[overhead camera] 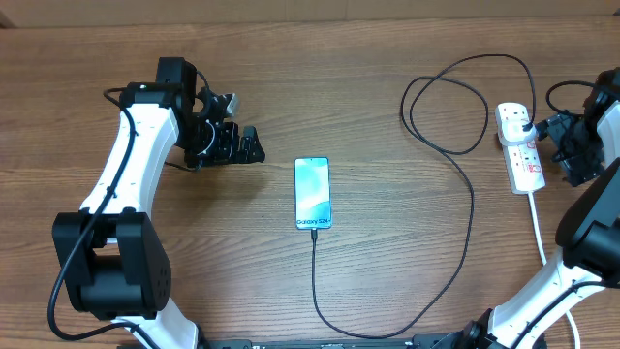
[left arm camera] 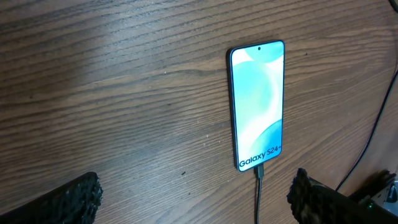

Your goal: Plug charger to phone and switch on socket

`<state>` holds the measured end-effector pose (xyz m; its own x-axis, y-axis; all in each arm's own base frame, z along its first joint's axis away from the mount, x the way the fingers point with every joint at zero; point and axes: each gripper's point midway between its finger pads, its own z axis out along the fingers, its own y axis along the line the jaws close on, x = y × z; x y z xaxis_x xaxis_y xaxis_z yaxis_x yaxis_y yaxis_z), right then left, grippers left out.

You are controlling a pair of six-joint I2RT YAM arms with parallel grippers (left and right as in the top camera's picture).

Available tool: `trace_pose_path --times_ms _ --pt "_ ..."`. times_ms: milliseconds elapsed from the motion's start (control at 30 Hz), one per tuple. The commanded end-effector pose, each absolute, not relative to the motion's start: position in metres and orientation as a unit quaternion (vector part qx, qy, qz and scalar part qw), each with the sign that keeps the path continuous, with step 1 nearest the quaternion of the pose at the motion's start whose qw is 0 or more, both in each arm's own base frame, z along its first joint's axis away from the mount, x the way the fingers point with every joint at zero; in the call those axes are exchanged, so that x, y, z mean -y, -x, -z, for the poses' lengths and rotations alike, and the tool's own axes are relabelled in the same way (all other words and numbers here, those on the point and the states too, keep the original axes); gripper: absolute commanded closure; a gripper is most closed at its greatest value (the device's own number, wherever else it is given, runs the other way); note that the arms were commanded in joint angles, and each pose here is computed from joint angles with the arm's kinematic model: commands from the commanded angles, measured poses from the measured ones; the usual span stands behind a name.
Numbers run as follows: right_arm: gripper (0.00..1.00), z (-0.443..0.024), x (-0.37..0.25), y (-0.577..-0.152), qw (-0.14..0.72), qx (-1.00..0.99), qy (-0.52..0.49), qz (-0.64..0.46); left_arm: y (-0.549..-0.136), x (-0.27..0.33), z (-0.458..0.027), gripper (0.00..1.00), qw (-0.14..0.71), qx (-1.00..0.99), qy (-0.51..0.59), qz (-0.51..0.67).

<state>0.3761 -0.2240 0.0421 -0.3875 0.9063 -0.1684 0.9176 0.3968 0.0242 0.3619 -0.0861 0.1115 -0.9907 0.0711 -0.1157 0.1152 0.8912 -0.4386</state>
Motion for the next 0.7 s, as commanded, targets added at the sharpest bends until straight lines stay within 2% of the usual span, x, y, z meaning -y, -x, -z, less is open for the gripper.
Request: trace_pose_path --times_ms 0,667 --pt "0.0 -0.032 0.22 -0.374 0.063 -0.837 -0.543 0.033 -0.363 0.086 -0.12 0.0 0.06 -0.971 -0.045 0.227" --pt "0.0 -0.014 0.192 -0.371 0.022 -0.854 -0.519 0.026 -0.363 0.086 -0.12 0.0 0.059 -0.971 -0.045 0.227"
